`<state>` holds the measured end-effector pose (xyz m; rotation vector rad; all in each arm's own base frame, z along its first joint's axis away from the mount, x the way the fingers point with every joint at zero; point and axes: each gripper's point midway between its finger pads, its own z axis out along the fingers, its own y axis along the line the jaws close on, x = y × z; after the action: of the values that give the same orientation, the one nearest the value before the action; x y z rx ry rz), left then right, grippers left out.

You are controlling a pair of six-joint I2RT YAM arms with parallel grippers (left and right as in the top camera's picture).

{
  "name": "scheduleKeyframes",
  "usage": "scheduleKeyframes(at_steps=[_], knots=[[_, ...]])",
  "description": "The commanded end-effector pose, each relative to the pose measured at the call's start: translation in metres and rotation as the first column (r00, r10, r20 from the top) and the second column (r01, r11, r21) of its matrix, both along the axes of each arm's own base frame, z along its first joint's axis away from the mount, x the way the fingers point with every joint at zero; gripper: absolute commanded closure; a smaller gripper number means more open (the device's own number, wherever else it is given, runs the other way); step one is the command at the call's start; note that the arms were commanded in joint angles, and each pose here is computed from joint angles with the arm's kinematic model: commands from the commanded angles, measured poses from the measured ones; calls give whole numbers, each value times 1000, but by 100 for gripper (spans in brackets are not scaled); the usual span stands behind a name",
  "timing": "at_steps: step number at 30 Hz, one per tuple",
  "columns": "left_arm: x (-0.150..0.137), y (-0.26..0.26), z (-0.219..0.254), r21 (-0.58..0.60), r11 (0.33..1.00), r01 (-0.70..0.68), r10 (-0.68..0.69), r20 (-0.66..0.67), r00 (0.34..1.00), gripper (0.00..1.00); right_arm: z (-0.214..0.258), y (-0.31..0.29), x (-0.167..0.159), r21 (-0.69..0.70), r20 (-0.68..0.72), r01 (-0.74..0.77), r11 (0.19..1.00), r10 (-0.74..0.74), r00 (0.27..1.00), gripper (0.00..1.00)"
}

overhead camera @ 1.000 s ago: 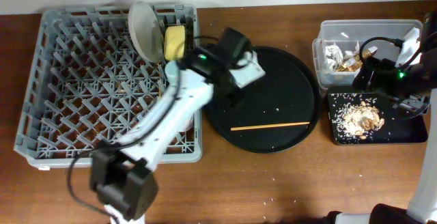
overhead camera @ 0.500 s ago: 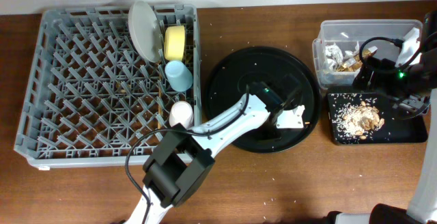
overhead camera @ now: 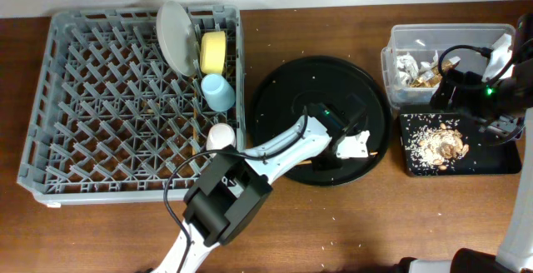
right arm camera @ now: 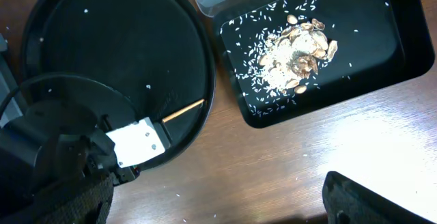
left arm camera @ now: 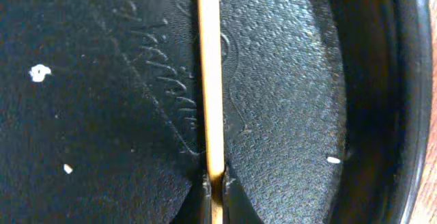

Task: Sort waste into correct bins and load items into the dishwasher rack
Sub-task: 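Pick the second chopstick with the left gripper and place it in the rack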

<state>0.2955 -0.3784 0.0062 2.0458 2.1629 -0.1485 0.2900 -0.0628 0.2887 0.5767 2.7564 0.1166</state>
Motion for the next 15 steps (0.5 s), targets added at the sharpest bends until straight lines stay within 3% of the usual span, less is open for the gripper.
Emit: scheduleKeyframes(at_steps=[1,5,8,9,12,15], knots=[[16,2,-2,40,994,-99,97,57,994,100,2,-4,1,-12,6,12,1000,-12,1000,2],[45,-3,60,2,972,-234,231,130,964,100,2,-4,1,-12,6,13,1000,-13,1000,2],[75,5,121,-107,895,-434,445,123,887,100,2,-4,1,-12,6,12,1000,-12,1000,2],[85,12,134,-137,851,-506,521,109,847,100,2,-4,1,-12,6,13,1000,-13,1000,2],[121,74,182,-188,587,-787,804,22,594,100,2,-4,1,-12,6,12,1000,-12,1000,2],[121,132,207,-127,498,-858,866,25,499,100,2,-4,1,-12,6,12,1000,-12,1000,2]])
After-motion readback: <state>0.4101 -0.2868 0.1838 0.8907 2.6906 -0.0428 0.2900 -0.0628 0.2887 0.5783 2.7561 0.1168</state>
